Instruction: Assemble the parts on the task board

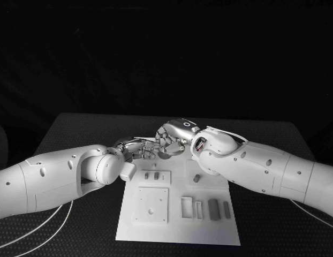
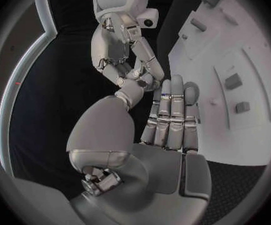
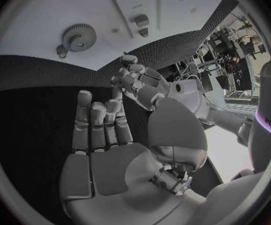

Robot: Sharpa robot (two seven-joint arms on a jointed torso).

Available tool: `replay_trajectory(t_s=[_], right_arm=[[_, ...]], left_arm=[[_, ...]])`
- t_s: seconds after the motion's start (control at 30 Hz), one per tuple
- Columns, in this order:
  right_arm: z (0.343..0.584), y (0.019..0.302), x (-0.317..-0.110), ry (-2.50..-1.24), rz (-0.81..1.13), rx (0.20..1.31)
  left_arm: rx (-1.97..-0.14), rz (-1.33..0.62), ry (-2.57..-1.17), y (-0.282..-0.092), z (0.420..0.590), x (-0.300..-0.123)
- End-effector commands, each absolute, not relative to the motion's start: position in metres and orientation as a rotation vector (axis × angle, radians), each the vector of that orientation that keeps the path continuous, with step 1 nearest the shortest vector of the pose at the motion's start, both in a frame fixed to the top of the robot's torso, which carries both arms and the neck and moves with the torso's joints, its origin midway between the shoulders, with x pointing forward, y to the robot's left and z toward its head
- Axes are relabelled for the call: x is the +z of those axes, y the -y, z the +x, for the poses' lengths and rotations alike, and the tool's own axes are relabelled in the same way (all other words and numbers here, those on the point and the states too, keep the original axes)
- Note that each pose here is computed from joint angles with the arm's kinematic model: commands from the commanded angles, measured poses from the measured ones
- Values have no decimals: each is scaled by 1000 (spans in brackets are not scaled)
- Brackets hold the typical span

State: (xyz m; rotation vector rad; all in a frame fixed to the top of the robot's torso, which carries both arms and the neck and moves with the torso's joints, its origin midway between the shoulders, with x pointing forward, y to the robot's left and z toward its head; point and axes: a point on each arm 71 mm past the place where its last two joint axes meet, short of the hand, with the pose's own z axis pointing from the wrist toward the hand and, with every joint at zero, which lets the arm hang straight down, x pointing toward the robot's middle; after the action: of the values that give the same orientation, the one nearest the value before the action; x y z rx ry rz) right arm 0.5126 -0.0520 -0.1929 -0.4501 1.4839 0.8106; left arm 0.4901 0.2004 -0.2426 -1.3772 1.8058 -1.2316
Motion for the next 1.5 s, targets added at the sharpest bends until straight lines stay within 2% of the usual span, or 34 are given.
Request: replay_trajectory(t_s=[0.03,1.5], right_arm=[[512,51,-194,-1493,-456,812],[515,56,-194,-1502,-413,818]], left_arm=[[-1258,-1350,-1804,-196,490,-240],[-1246,-1355,-1756,-198,491,-239]])
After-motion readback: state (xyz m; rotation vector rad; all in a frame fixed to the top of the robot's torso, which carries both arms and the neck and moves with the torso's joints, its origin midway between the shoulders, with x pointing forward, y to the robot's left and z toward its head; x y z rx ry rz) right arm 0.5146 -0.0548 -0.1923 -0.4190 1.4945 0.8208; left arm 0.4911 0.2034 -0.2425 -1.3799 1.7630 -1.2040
